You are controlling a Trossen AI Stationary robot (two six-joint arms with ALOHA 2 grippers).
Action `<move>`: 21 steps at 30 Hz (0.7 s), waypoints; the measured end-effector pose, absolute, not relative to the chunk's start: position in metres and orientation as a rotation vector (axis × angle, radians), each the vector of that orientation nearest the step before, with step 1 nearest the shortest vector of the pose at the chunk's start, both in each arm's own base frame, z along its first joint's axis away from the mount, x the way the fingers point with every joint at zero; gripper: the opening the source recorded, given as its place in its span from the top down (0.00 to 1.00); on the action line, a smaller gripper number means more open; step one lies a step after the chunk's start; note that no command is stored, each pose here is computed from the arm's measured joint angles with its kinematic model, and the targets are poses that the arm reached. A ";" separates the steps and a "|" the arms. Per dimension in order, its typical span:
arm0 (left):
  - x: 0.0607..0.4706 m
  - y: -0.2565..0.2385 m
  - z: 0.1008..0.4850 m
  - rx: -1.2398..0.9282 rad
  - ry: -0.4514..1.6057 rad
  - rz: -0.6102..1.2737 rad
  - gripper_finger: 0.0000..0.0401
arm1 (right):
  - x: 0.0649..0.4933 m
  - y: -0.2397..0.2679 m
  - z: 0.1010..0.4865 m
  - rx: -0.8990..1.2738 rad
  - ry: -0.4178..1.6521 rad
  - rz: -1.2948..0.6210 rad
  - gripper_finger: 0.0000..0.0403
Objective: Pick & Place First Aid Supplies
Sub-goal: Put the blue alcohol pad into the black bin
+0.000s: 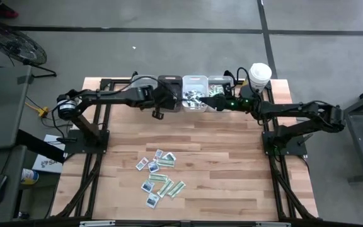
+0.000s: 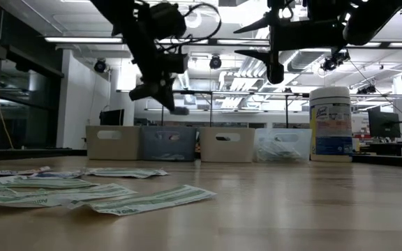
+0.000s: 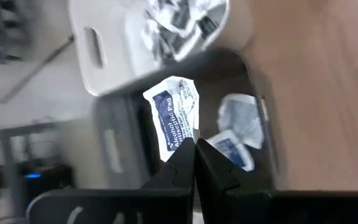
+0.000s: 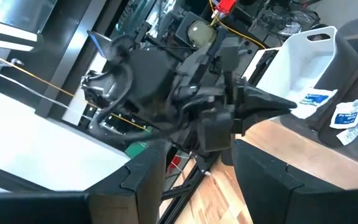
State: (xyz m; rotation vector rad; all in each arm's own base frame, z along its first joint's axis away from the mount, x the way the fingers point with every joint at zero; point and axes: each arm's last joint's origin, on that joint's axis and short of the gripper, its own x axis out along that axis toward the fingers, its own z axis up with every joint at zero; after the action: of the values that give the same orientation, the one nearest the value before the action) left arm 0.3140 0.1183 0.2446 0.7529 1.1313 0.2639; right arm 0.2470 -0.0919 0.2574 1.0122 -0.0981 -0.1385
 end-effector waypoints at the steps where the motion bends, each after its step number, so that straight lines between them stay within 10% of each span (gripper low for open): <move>1: 0.312 0.122 0.242 0.722 1.132 0.264 1.00 | 0.247 -0.092 0.257 1.008 -0.098 -0.139 0.56; 21: 0.297 0.175 0.217 0.433 1.125 0.295 1.00 | 0.247 -0.092 0.258 1.002 -0.105 -0.151 0.56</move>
State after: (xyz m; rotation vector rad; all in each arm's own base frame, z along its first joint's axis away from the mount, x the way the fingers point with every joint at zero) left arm 0.2969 0.1747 0.2171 0.4331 1.1253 0.2955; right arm 0.2469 -0.0923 0.2576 1.0015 -0.1047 -0.1513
